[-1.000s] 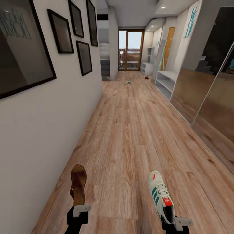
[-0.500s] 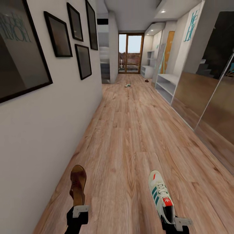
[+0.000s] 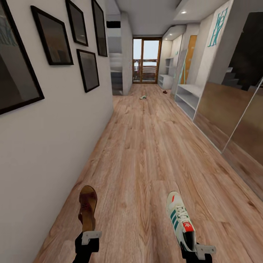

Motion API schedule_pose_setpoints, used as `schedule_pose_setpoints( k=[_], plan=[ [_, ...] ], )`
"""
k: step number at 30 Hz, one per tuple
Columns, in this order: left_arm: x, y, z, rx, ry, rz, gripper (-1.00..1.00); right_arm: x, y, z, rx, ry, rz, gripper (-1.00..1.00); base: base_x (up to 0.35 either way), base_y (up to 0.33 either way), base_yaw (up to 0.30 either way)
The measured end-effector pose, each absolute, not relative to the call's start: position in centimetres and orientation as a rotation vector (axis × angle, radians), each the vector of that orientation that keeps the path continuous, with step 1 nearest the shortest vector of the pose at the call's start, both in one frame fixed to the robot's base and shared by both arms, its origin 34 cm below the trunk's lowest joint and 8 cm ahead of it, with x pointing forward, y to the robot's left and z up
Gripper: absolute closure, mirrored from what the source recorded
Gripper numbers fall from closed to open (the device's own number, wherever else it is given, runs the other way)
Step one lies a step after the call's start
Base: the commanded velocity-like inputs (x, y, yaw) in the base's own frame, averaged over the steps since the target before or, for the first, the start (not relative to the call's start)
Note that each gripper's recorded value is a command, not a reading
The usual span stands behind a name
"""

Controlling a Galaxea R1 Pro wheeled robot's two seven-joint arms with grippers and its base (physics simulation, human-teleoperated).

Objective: Pick up the two gym shoes and the two sandals from the corridor floor and place them onto the hallstand (shoe rack) in the corridor, making sure they are on the rack and not on the floor. Arrange them so the two gym shoes are next to each other and the two sandals are next to each other.

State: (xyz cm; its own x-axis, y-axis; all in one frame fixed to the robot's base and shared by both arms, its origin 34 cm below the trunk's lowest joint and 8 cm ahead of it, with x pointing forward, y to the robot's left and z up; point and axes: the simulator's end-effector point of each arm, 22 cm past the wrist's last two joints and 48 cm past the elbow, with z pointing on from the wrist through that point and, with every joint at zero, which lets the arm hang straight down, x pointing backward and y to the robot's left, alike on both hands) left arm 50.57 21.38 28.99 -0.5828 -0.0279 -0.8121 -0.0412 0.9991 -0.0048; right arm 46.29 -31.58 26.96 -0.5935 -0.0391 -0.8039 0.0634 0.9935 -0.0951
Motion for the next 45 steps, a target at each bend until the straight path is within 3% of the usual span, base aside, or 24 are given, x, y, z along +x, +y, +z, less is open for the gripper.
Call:
schedule_pose_setpoints(
  k=[45],
  plan=[
    [49.1, 21.2, 29.6, -0.043, 2.122, 0.012, 1.0, 42.3, -29.5, 27.8, 0.009, 1.993, -0.094, 1.0, 0.333, -0.127, 0.0]
  ],
)
